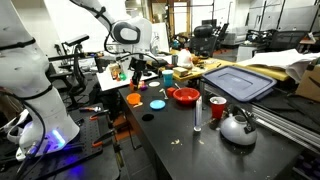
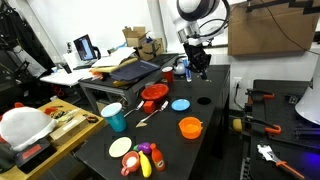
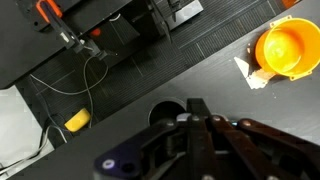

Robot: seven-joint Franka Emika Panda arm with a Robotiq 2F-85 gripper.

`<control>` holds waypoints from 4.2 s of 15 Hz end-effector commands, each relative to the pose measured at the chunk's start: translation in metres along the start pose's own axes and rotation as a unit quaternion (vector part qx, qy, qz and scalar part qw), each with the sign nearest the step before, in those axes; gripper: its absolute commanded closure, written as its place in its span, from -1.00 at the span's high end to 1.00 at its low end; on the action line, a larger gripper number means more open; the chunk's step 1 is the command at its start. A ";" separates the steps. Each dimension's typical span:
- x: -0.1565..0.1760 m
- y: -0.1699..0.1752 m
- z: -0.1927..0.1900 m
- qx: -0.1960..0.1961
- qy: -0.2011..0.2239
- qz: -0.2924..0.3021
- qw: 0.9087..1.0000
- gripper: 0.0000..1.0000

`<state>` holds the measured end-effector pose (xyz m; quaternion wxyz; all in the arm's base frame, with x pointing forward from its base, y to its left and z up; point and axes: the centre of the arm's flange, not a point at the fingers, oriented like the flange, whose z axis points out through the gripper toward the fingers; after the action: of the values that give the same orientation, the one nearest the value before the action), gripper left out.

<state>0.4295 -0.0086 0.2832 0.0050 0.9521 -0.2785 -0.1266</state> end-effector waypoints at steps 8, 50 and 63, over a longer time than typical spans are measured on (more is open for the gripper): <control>0.037 0.009 -0.005 -0.001 0.004 0.005 1.000 -1.00; -0.040 -0.127 0.081 0.020 0.022 -0.377 0.926 1.00; -0.037 -0.147 0.124 0.006 0.024 -0.403 0.915 1.00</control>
<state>0.4452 0.1434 0.1687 -0.0472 0.9871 0.1162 -0.0999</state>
